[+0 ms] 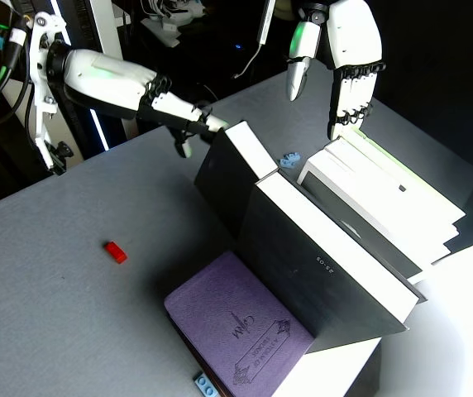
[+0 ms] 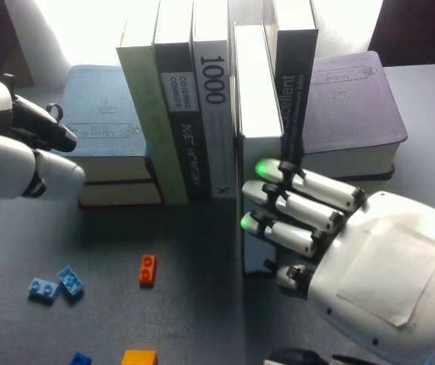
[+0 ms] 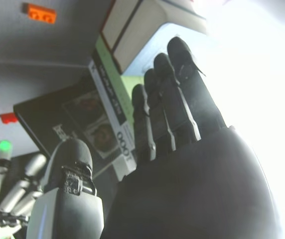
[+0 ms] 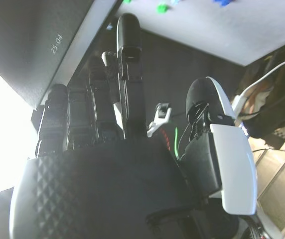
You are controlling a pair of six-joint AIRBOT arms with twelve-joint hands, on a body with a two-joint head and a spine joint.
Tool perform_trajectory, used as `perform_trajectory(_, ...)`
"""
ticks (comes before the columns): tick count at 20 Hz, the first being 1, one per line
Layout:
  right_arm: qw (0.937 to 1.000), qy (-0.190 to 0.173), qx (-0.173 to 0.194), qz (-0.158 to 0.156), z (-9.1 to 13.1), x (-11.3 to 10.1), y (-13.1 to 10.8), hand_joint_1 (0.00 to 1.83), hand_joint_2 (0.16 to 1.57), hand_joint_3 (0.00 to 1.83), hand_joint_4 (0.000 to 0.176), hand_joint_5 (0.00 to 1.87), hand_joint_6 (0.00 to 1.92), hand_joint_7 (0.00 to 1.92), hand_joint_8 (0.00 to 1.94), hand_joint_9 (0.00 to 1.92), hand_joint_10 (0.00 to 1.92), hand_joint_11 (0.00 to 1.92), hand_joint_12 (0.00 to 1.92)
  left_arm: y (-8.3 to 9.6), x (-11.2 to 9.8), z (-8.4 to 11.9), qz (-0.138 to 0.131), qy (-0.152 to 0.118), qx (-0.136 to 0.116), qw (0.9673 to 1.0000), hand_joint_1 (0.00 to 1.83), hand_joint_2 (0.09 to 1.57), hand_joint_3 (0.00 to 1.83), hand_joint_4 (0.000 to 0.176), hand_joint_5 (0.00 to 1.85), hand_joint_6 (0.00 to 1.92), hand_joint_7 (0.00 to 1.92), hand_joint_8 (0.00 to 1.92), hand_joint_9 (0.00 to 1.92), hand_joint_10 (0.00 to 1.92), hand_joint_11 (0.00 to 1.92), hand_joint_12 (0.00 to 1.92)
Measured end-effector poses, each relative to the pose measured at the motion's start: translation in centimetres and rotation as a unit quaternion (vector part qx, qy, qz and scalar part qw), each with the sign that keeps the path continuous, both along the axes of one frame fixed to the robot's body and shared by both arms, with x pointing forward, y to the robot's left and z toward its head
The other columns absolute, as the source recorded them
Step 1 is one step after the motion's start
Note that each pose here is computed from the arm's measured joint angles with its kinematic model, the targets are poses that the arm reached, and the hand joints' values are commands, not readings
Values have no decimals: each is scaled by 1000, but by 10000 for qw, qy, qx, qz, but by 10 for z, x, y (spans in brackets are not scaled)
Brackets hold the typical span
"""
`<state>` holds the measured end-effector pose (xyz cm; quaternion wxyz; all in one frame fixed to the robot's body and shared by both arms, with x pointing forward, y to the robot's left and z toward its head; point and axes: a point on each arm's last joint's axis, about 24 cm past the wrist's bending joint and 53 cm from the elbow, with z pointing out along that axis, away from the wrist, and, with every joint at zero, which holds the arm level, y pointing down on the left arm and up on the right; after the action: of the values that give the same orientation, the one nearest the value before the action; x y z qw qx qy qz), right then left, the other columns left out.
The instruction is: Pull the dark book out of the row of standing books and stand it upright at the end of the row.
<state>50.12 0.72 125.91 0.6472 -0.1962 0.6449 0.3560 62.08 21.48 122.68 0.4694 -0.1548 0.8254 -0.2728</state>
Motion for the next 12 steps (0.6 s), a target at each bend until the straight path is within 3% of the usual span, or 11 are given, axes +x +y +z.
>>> perform_trajectory(2, 10000, 82, -13, 30, -6, -1, 1, 19, 1246, 7, 0, 881, 181, 269, 19, 29, 11, 0, 0, -1, 0, 1, -13, -24, -13, 10000, 156, 1293, 0, 14, 376, 3, 424, 0, 475, 1, 513, 5)
perform_trajectory(4, 9998, 178, -24, 53, -12, 0, 2, 0, 1229, 0, 0, 850, 164, 263, 13, 36, 13, 0, 0, -1, 0, 1, -15, -25, -18, 10000, 128, 1286, 0, 46, 361, 0, 430, 2, 482, 2, 514, 5)
perform_trajectory(5, 9997, 211, -53, 56, -15, 1, 1, 10, 1231, 0, 0, 873, 169, 297, 23, 63, 23, 0, 0, -1, 0, 1, -14, -27, -12, 10000, 150, 1291, 0, 26, 367, 3, 434, 3, 477, 0, 511, 4)
perform_trajectory(7, 9996, 280, -27, 83, -17, 0, 2, 64, 1225, 0, 0, 901, 174, 327, 27, 90, 32, 0, 0, -1, 0, 1, -14, -26, -11, 10000, 194, 1284, 0, 8, 376, 4, 440, 3, 482, 2, 520, 7)
perform_trajectory(8, 9995, 297, -28, 78, -18, 0, 1, 21, 1229, 0, 0, 880, 162, 307, 16, 73, 23, 0, 0, -1, 0, 1, -17, -25, -17, 10000, 133, 1292, 2, 23, 354, 1, 414, 1, 455, 1, 489, 3)
perform_trajectory(9, 9993, 363, -72, 98, -24, -1, 1, 3, 1229, 0, 0, 871, 156, 298, 11, 58, 16, 0, 0, -1, 0, 1, -16, -25, -15, 10000, 118, 1295, 3, 27, 349, 0, 409, 0, 449, 0, 487, 4)
perform_trajectory(11, 9985, 506, -125, 156, -32, -4, 3, 77, 1232, 0, 0, 891, 159, 288, 4, 52, 12, 0, 0, -1, 0, 1, -16, -27, -16, 10000, 190, 1292, 0, 4, 365, 4, 410, 2, 460, 4, 498, 9)
perform_trajectory(12, 9983, 556, -88, 162, -33, -5, 4, 78, 1226, 0, 0, 889, 157, 288, 3, 51, 11, 0, 0, -1, 0, 1, -17, -25, -17, 10000, 163, 1291, 0, 14, 361, 2, 414, 3, 464, 4, 499, 9)
